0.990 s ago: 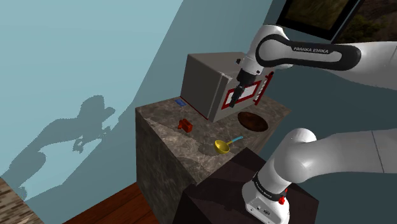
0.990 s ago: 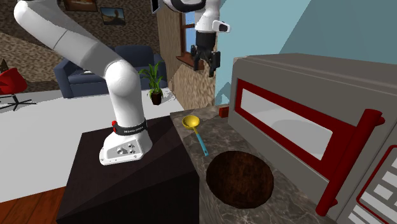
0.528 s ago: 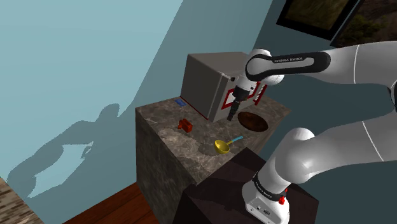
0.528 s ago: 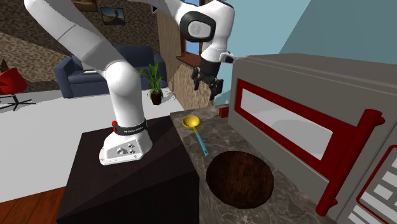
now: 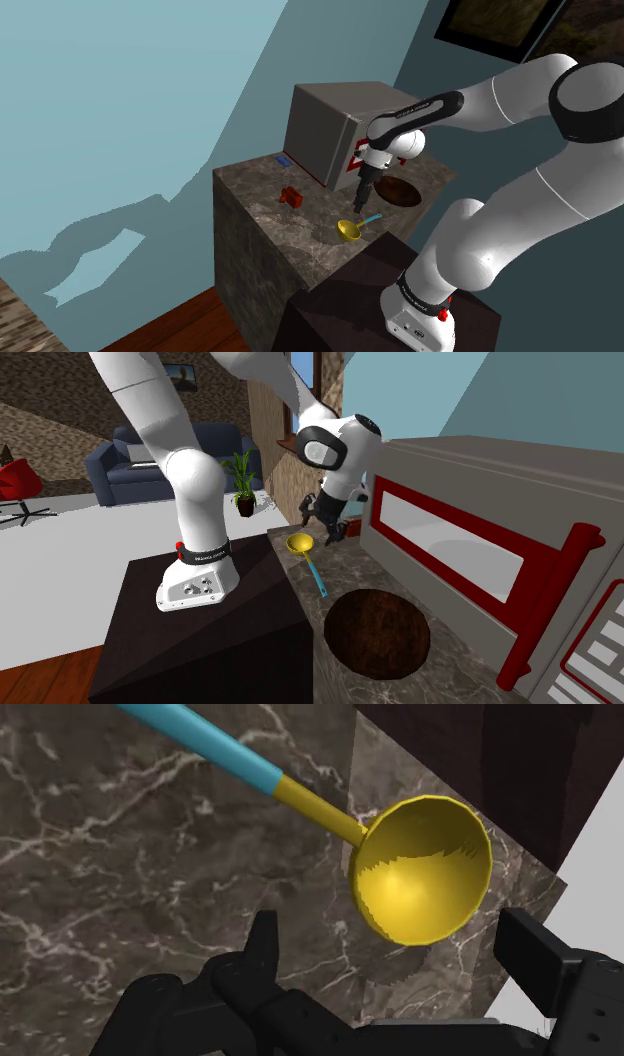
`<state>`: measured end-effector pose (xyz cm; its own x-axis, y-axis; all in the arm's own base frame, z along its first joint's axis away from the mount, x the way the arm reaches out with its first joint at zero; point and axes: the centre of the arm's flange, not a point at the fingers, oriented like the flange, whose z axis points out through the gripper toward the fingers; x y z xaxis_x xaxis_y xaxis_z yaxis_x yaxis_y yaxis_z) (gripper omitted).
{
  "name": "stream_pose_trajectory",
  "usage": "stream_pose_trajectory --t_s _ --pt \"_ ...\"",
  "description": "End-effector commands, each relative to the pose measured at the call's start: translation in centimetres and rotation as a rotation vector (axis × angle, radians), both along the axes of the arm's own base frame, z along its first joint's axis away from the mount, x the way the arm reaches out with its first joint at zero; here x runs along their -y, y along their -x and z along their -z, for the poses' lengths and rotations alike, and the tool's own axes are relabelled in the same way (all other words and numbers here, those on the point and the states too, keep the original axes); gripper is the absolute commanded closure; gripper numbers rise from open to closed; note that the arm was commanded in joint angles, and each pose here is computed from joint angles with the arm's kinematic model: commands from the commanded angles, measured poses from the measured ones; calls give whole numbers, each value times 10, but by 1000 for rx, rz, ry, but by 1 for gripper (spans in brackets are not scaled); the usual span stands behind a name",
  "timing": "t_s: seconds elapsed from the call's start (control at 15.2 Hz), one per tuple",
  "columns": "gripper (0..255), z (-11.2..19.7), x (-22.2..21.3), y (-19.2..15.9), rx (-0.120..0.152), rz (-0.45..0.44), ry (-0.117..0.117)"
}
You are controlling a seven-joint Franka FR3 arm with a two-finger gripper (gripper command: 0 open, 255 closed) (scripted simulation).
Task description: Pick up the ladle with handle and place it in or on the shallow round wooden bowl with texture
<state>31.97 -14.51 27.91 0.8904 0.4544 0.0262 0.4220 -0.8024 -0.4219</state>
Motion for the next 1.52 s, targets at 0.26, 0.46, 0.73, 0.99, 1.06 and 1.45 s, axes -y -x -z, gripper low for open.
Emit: stream_pose_trajectory --t_s 0.26,0.46,0.73,0.99,1.06,1.45 --pt "0 40 -9 2 -10 -13 -14" --pt "0 52 -14 5 -10 -13 -14" --pt "0 52 -14 5 -10 -13 -14" --pt "0 52 -14 5 -10 -13 -14" --pt "255 52 -14 5 -10 -13 -14" --pt "255 52 -14 5 -10 -13 -14"
